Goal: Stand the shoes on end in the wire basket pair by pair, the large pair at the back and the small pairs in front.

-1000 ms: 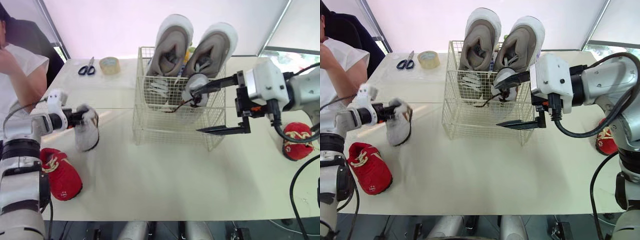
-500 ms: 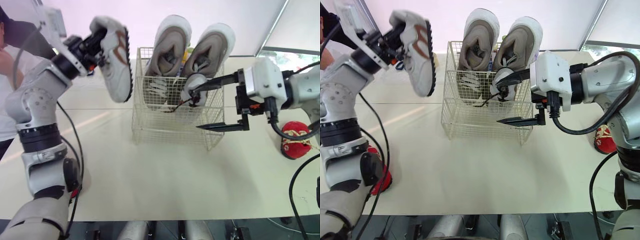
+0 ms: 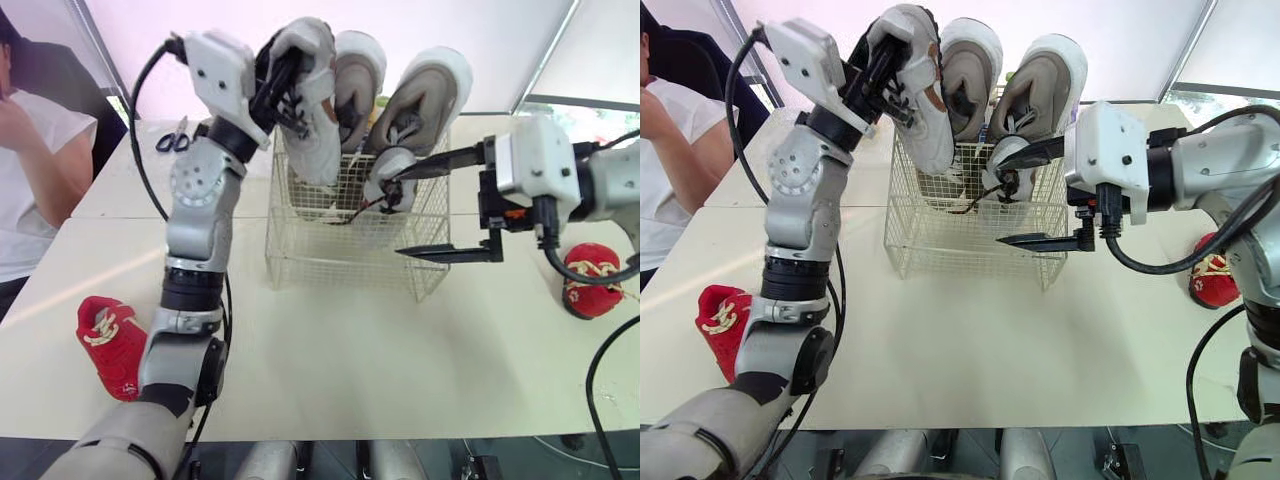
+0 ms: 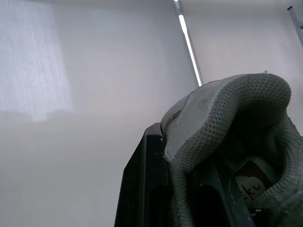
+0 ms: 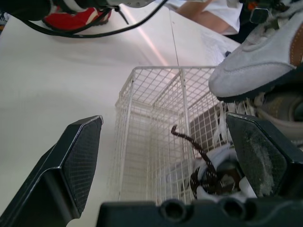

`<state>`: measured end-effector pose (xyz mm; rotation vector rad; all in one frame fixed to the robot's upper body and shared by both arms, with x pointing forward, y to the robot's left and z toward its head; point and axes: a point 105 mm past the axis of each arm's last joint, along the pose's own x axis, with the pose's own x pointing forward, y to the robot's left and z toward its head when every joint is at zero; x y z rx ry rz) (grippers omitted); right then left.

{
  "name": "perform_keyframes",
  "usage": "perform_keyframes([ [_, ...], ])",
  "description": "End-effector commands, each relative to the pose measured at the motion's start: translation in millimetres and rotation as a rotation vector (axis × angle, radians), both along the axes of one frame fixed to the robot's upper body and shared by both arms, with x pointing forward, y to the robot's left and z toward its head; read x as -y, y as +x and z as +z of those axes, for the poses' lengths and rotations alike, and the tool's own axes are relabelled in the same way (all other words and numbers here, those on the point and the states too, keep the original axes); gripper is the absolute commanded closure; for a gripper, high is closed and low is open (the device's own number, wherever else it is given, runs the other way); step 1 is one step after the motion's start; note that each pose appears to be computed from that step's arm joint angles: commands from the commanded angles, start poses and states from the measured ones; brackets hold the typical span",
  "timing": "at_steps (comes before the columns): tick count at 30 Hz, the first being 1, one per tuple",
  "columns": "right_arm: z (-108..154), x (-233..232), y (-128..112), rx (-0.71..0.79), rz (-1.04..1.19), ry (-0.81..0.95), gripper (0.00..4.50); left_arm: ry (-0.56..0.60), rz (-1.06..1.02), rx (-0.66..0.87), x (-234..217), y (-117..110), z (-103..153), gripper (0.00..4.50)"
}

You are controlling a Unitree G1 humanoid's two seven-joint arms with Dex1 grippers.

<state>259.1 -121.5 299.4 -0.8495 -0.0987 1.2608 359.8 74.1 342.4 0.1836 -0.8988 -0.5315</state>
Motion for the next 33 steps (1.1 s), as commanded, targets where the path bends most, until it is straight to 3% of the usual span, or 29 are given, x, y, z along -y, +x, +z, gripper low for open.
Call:
perform_keyframes([
  [1,12,1,-8,0.064,-0.007,0.005,0.0,0.062,0.042,0.132,13,-13,-2,4.46],
  [6,12,3,-9,0.06,-0.017,0.007,0.0,0.081,0.086,0.15,21,-14,-25,4.46],
  [9,12,3,-9,0.059,-0.021,0.011,0.0,0.145,0.148,0.155,24,-13,-60,4.46],
  [15,11,4,-9,0.056,-0.023,0.012,0.0,0.198,0.189,0.072,20,-3,-101,4.46],
  [21,12,4,-8,0.055,-0.021,0.014,0.0,0.182,0.161,-0.042,17,4,-122,4.46],
  [24,12,5,-7,0.055,-0.021,0.014,0.0,0.152,0.15,-0.068,13,4,-123,3.36],
  [30,11,5,-7,0.053,-0.025,0.016,0.0,0.116,0.18,-0.093,-6,0,-119,0.42],
  [33,10,6,-7,0.051,-0.026,0.019,0.0,0.1,0.207,-0.113,-24,-5,-113,0.42],
])
